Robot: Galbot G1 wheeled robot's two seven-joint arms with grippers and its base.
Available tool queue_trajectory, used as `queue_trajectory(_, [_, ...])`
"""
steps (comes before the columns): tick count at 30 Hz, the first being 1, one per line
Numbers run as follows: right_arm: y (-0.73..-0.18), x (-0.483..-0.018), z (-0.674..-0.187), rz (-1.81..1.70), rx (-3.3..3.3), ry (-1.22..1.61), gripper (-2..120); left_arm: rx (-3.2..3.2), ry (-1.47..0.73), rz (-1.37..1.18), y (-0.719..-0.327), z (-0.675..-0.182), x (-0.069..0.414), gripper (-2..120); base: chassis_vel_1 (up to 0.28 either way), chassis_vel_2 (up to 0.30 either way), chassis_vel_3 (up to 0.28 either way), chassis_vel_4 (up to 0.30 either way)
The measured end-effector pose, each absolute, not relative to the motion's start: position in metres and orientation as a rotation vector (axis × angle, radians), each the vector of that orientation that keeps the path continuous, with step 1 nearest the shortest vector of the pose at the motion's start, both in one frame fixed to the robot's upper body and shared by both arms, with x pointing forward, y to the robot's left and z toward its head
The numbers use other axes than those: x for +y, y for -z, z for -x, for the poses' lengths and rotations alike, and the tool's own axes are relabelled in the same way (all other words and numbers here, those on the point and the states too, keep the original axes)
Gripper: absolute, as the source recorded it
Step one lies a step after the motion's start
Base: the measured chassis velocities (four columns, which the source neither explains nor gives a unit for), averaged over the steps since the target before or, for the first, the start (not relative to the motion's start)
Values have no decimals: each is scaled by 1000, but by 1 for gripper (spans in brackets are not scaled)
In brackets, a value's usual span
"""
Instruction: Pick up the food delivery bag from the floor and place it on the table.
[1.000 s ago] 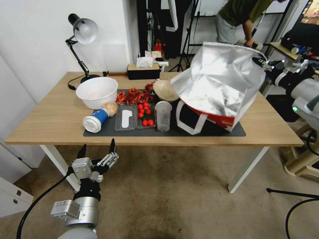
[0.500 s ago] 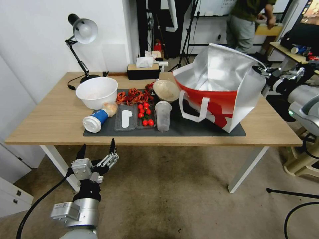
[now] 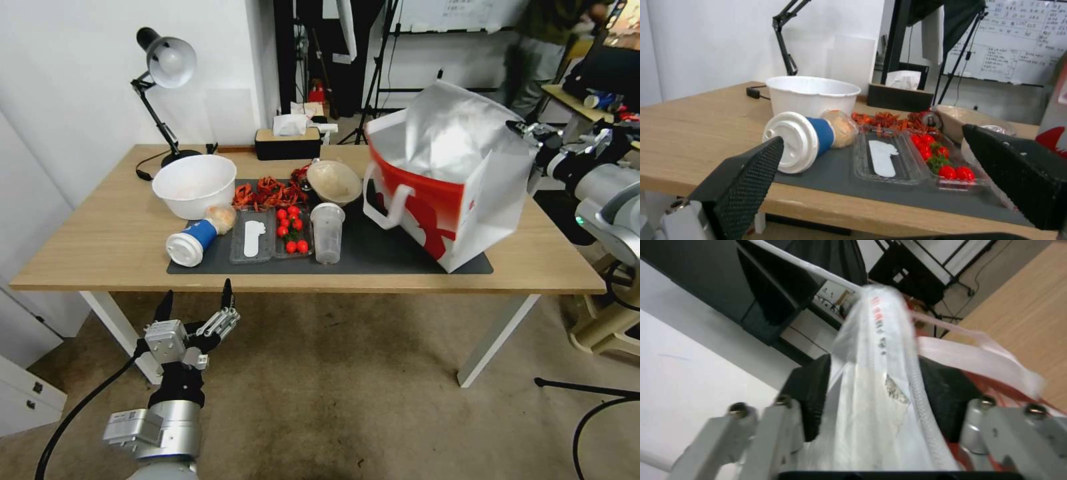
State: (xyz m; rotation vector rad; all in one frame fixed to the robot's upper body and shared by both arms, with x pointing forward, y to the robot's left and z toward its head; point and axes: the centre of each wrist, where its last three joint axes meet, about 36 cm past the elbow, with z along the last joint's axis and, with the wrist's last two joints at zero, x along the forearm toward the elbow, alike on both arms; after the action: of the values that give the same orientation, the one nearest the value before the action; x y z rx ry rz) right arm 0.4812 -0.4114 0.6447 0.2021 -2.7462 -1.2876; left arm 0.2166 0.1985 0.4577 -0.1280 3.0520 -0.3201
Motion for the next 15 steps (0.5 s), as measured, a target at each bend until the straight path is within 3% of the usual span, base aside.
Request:
queue_trajectory(5, [-641,-407,-484,-189,-2800,1205,67,3054,315,127,-456,-217,199,100,0,0,0,0])
queue_trajectory(12, [-633,-390,-477,-113,-2998,794,96,3052,308,131,-454,-218,200,100,0,0,0,0])
queue_trajectory(15, [-635,-388,-474,-86,-3053,655,100,3052,307,132,-453,-218,200,100,0,0,0,0])
